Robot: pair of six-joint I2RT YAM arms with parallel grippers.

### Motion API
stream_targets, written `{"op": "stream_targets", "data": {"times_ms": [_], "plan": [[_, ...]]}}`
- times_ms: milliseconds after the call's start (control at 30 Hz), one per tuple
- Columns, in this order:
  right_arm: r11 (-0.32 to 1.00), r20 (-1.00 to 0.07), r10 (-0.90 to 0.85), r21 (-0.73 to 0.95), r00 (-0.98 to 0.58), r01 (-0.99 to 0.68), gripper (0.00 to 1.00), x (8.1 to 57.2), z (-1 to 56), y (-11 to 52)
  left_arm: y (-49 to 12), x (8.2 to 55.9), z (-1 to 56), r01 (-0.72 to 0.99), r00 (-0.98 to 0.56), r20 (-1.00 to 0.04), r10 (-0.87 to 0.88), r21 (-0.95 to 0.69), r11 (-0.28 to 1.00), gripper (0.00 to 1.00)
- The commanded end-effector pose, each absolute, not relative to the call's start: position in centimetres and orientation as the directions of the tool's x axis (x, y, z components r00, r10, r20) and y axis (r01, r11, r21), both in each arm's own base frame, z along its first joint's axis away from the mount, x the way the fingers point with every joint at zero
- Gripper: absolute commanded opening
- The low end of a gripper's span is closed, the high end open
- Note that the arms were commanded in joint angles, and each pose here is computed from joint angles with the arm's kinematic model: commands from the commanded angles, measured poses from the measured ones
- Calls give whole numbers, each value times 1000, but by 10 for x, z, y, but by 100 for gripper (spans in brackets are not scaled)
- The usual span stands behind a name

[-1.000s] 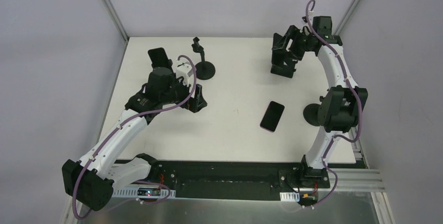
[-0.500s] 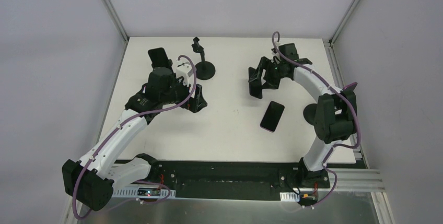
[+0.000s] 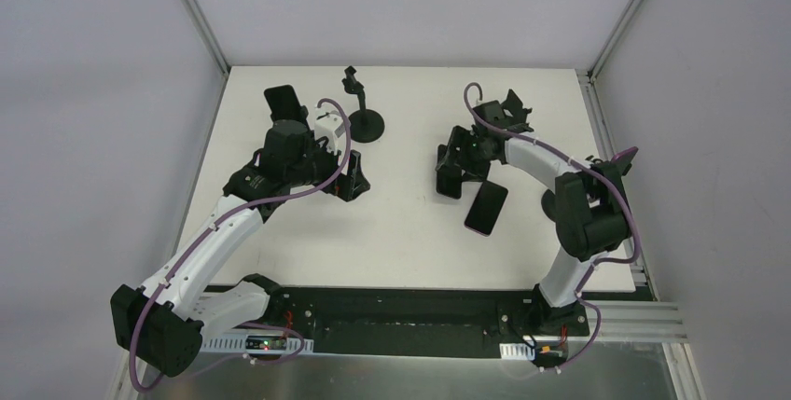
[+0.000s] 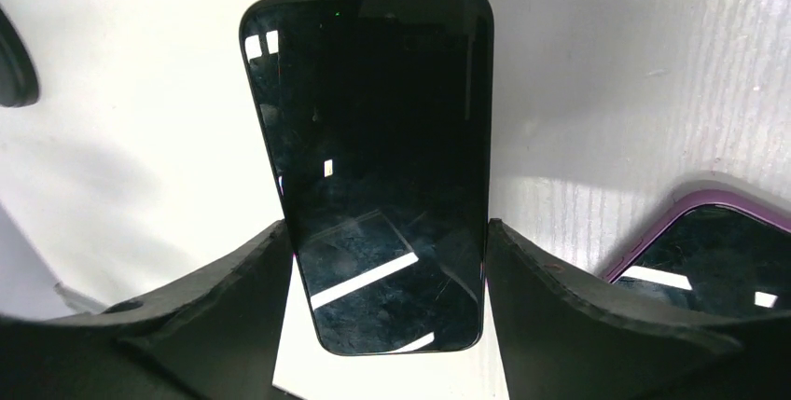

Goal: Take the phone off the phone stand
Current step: Place the phone at the center of the board.

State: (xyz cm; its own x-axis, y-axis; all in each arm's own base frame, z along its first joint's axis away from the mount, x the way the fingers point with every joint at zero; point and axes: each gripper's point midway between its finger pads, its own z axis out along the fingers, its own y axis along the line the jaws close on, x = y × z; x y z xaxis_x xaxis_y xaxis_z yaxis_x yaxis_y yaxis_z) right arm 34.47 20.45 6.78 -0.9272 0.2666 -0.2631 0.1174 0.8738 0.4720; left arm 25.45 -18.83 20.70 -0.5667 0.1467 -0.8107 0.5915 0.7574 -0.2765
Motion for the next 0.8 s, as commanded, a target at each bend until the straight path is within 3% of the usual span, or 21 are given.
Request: {"op": "stream_targets", "data": {"times_ms": [0, 200, 300, 767], "plan": [[902, -401, 319, 406, -859, 145, 58, 357, 95, 200, -187, 255, 212, 593, -560, -818, 133, -284, 753, 100], [930, -436, 357, 247, -826, 271, 57, 353, 80, 180, -187, 255, 213, 593, -558, -819, 132, -282, 754, 100], [905, -423, 423, 241, -801, 351, 65, 351, 70, 178, -187, 255, 213, 593, -557, -820, 132, -281, 754, 100], [851, -387, 524, 203, -759, 484, 65, 342, 53, 181, -186, 256, 212, 591, -558, -819, 134, -279, 757, 100]]}}
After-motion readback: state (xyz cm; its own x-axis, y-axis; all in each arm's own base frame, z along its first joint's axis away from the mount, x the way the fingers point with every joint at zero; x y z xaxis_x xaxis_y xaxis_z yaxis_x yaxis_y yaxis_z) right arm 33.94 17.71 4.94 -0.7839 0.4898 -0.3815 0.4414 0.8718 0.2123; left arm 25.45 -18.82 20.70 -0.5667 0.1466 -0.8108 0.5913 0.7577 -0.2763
